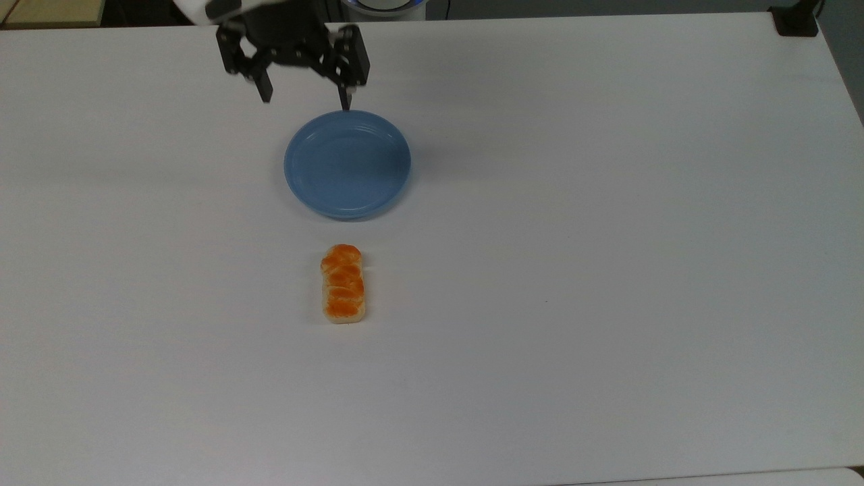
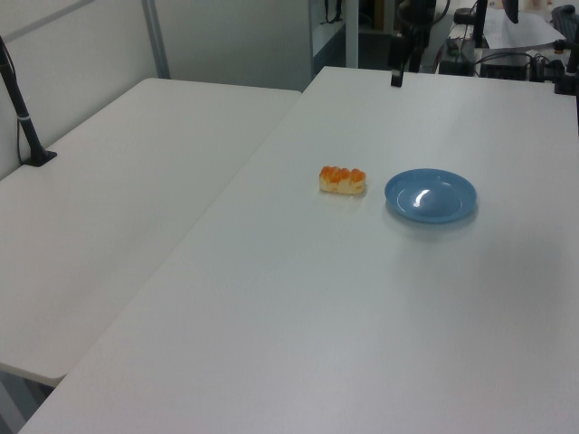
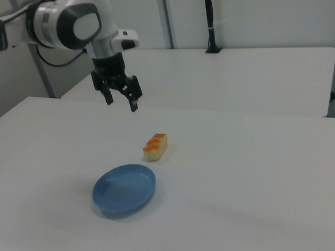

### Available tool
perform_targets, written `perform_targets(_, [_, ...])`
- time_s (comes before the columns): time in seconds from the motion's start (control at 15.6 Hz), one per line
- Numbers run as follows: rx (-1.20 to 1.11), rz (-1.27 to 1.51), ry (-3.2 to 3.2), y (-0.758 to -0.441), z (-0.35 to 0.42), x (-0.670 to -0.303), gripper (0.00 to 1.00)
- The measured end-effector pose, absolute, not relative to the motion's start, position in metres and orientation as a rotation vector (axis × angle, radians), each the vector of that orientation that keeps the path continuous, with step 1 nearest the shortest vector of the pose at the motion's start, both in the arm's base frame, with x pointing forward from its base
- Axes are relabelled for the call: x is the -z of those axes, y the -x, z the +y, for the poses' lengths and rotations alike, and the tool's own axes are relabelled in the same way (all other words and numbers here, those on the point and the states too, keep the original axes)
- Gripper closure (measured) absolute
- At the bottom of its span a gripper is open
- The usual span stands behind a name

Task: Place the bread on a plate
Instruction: 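Move the open gripper over the orange-topped bread roll and lower it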

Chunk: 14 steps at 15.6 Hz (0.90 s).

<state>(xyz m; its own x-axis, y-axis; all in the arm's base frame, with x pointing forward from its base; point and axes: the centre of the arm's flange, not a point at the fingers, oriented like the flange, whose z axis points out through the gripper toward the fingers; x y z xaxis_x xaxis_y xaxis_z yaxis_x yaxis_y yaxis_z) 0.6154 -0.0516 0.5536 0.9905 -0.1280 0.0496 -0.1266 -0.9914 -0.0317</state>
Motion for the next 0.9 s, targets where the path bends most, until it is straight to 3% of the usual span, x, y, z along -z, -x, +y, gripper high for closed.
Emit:
perform_targets(0.39, [0.035,0.205,3.119,-0.660,-0.050,-0.468,0.00])
perform_targets(0.9, [0.024,0.206,3.133,-0.700,-0.031,-0.403,0.00])
